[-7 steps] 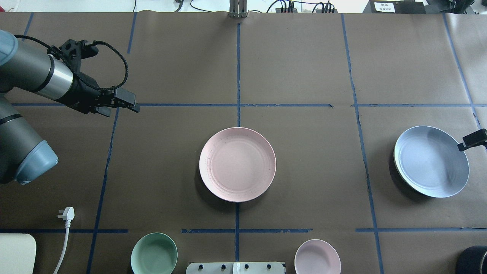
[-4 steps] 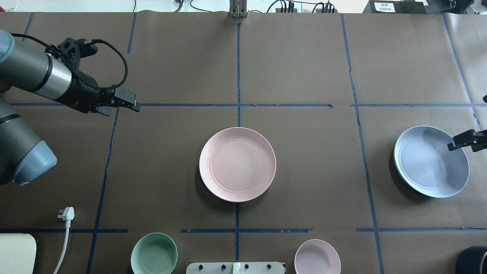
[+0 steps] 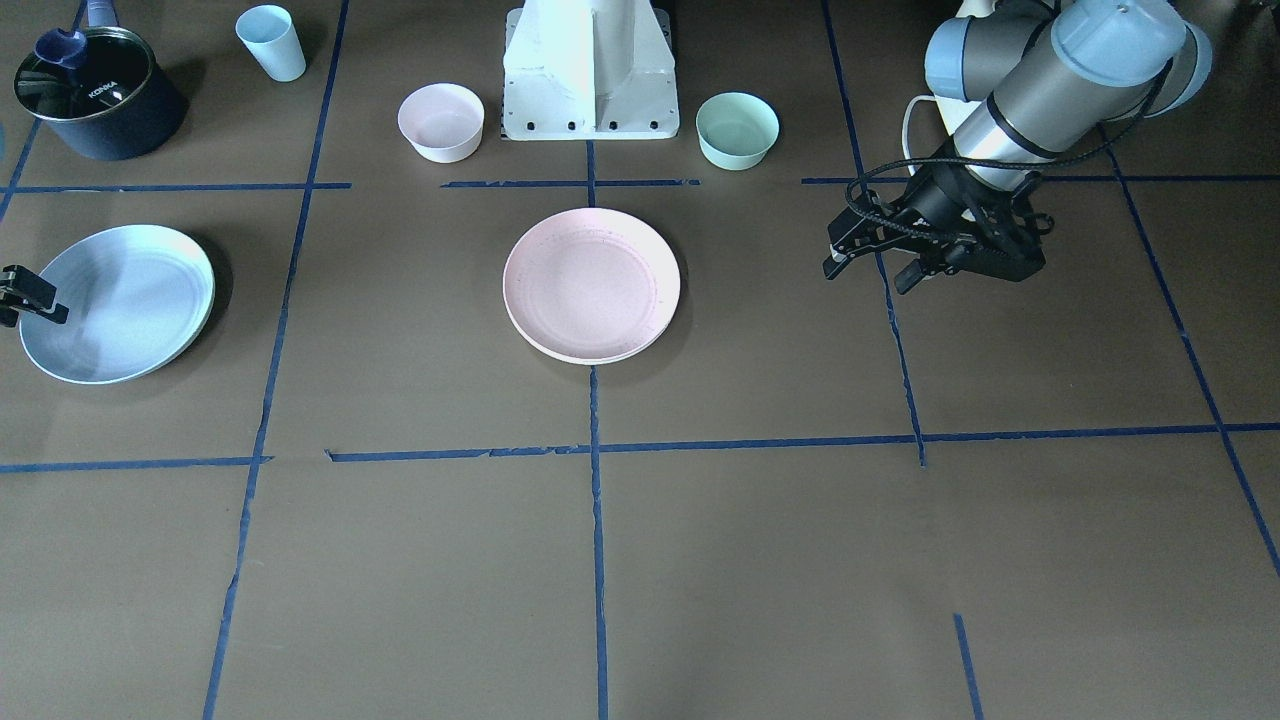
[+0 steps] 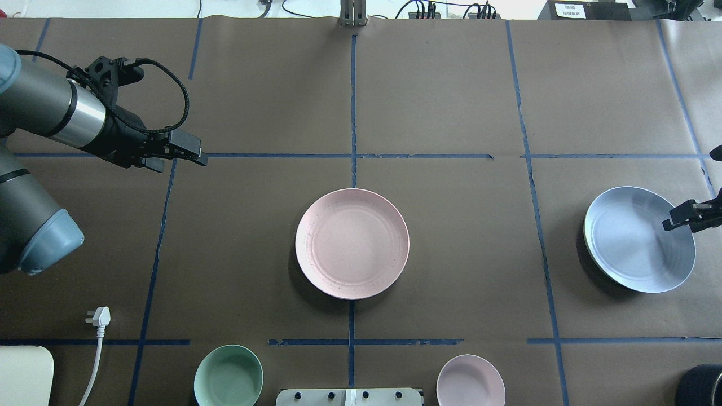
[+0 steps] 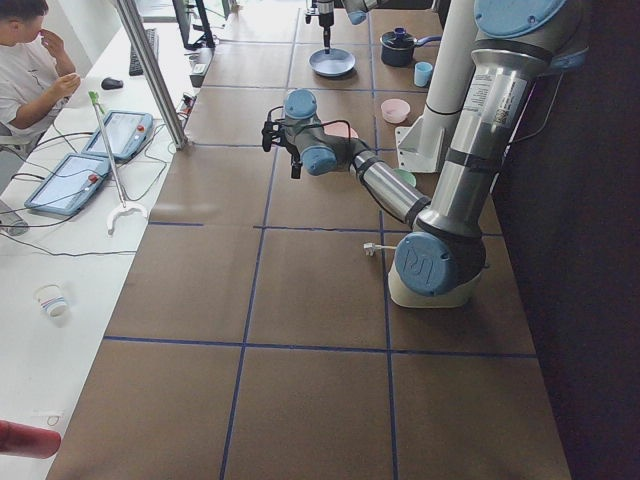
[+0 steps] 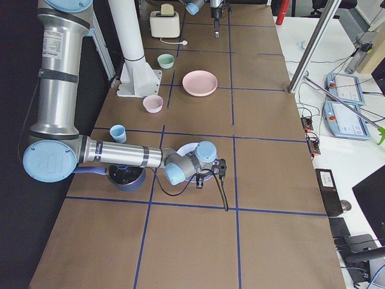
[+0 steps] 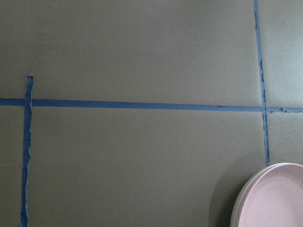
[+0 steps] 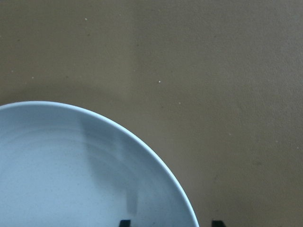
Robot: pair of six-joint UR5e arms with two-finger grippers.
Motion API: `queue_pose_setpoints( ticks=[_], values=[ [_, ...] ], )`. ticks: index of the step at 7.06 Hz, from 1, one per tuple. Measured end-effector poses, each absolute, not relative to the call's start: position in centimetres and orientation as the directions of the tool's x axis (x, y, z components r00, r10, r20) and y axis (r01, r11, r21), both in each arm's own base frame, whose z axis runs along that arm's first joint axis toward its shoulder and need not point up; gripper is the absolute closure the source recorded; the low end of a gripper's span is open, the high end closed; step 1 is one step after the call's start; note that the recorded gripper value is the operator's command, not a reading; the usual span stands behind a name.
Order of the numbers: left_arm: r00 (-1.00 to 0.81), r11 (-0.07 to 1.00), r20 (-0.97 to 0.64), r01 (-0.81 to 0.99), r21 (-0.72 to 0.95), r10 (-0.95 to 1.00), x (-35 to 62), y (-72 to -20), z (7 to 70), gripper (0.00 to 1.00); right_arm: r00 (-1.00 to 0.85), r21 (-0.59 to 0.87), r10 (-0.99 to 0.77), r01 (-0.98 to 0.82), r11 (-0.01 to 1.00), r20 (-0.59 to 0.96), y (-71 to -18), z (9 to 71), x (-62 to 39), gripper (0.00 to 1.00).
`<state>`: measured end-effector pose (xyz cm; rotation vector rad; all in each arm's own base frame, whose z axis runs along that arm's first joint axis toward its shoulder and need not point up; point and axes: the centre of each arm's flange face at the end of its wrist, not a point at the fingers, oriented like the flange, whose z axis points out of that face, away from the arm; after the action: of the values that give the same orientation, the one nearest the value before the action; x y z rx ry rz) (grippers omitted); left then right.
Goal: Stack three plates with pink and blue
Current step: 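Reach the right gripper to the light blue plate's rim and grasp it, then carry the light blue plate with the right gripper onto the pink plate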
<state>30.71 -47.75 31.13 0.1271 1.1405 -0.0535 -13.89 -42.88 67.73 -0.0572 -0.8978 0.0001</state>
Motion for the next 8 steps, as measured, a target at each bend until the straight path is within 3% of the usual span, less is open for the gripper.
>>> queue_pose_setpoints(
  ticks=[4,6,8],
  values=[
    [0.412,0.991,-0.911,0.109,0.076,0.025,30.6,-47.6,30.8,0.00,0.584,-0.017,-0.006,0.033,0.999,0.811,-42.9,64.6,-14.1,1.00],
    [0.398,0.992,-0.917,0.109,0.071,0.022,29.5,-47.7,30.4,0.00,0.479,-0.022,0.019,0.001,1.000,0.877,-44.8,54.9,-17.0,1.00],
    [0.374,0.994,-0.927,0.102,0.050,0.008,27.4,-48.3,30.3,0.00,0.365,-0.110,0.109,-0.017,0.994,0.925,-47.6,40.8,-27.1,1.00]
  ],
)
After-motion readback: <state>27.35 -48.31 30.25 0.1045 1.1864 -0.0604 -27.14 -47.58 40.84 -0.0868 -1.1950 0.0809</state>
